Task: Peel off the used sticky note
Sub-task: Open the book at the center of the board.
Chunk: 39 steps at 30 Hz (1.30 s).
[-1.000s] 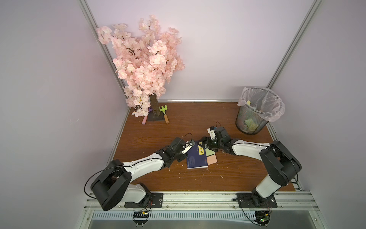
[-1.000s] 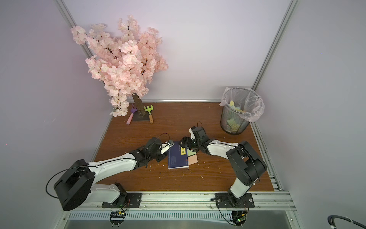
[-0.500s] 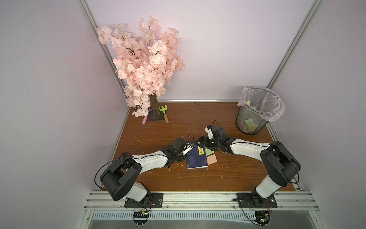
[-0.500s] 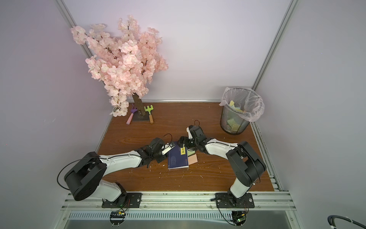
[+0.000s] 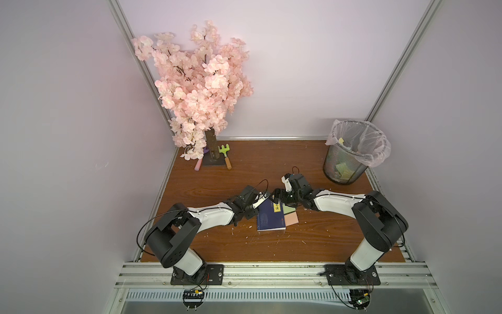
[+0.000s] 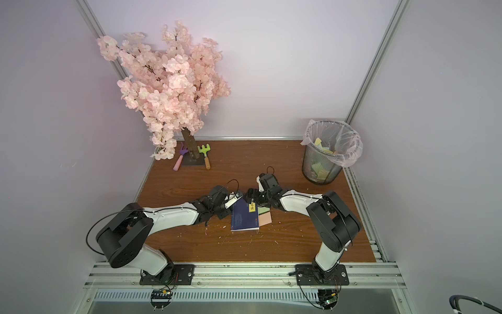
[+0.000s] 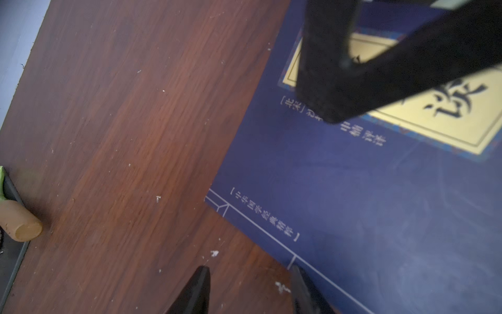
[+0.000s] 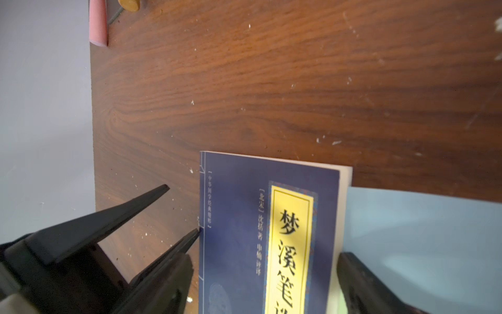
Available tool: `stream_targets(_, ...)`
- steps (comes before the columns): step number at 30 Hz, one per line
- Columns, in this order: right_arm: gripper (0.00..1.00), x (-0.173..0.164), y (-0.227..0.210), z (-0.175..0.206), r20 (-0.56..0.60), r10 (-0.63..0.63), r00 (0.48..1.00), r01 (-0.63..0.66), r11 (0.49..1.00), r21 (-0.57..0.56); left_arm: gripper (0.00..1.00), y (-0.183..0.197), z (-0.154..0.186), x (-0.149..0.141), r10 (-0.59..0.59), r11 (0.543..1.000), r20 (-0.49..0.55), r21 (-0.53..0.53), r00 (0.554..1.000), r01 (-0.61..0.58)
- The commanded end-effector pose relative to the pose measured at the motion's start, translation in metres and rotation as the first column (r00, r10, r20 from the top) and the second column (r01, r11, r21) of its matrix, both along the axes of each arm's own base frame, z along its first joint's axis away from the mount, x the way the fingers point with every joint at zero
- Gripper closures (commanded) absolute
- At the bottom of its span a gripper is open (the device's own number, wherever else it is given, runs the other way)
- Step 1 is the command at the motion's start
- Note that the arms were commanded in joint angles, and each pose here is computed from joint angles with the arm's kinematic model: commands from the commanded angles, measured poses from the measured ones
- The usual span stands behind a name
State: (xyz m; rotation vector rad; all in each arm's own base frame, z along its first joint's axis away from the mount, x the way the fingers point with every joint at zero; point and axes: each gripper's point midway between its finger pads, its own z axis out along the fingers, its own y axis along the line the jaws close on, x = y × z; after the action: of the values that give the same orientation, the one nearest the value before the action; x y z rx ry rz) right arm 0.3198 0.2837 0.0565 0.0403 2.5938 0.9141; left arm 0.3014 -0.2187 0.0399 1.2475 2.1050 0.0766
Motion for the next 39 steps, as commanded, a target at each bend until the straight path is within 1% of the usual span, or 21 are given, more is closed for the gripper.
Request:
stream_targets(1,0.15,0.005,0.007,0.013,0.037,0.019,0.999,-0.02,1.0,0.023,0.52,-0.005,0.002,0.005,0.003,1.0,-0.014,-0.02,1.0,-0.003)
stream_targets(5,0.16,0.004,0.015,0.019,0.039,0.038,0.999,-0.041,0.997,0.067,0.52,-0.004,-0.005,0.001,0.0,1.0,-0.029,-0.01,1.0,0.0)
stream_targets(8,0.2,-0.002,0.02,0.021,0.026,0.055,0.998,-0.058,0.991,0.119,0.52,-0.002,-0.014,-0.003,0.005,1.0,-0.052,-0.009,0.999,-0.005)
stream_targets(11,0.22,-0.008,0.024,0.02,0.013,0.071,0.997,-0.072,0.986,0.152,0.52,0.002,-0.016,-0.002,0.017,1.0,-0.037,-0.003,0.999,-0.017)
stream_targets(14,0.25,-0.011,0.025,0.023,0.016,0.079,0.997,-0.081,0.982,0.169,0.52,0.005,-0.016,-0.001,0.024,1.0,-0.025,0.003,0.999,-0.024)
stream_targets(20,0.26,-0.014,0.025,0.031,0.035,0.081,0.996,-0.086,0.978,0.189,0.52,0.006,-0.016,-0.001,0.031,1.0,-0.02,-0.002,0.999,-0.031)
stream_targets(22,0.34,-0.014,0.03,0.039,0.048,0.097,0.994,-0.105,0.969,0.224,0.52,0.008,-0.016,-0.002,0.034,0.999,-0.018,-0.004,0.999,-0.034)
stream_targets(23,0.35,-0.014,0.034,0.044,0.055,0.108,0.993,-0.118,0.962,0.247,0.52,0.009,-0.016,-0.002,0.036,0.999,-0.017,-0.005,0.999,-0.036)
stream_targets(25,0.35,-0.016,0.04,0.052,0.066,0.126,0.99,-0.14,0.95,0.278,0.52,0.01,-0.016,-0.003,0.039,0.999,-0.017,-0.003,0.999,-0.039)
stream_targets(27,0.34,-0.016,0.044,0.058,0.074,0.136,0.988,-0.152,0.947,0.282,0.52,0.011,-0.015,-0.003,0.039,0.999,-0.015,-0.006,0.999,-0.039)
stream_targets(29,0.34,-0.015,0.044,0.06,0.077,0.135,0.988,-0.15,0.954,0.261,0.52,0.011,-0.015,-0.003,0.037,0.999,-0.013,-0.007,0.999,-0.038)
stream_targets(31,0.33,-0.012,0.039,0.056,0.078,0.116,0.99,-0.131,0.967,0.217,0.52,0.012,-0.015,-0.002,0.039,0.999,-0.012,-0.008,0.999,-0.039)
stream_targets(35,0.3,-0.004,0.022,0.043,0.075,0.066,0.995,-0.072,0.993,0.089,0.52,0.013,-0.015,-0.003,0.039,0.999,-0.011,-0.008,0.999,-0.04)
stream_targets(39,0.27,0.004,0.006,0.031,0.087,0.022,0.996,-0.02,1.0,-0.019,0.52,0.013,-0.016,-0.003,0.041,0.999,-0.01,-0.007,0.999,-0.041)
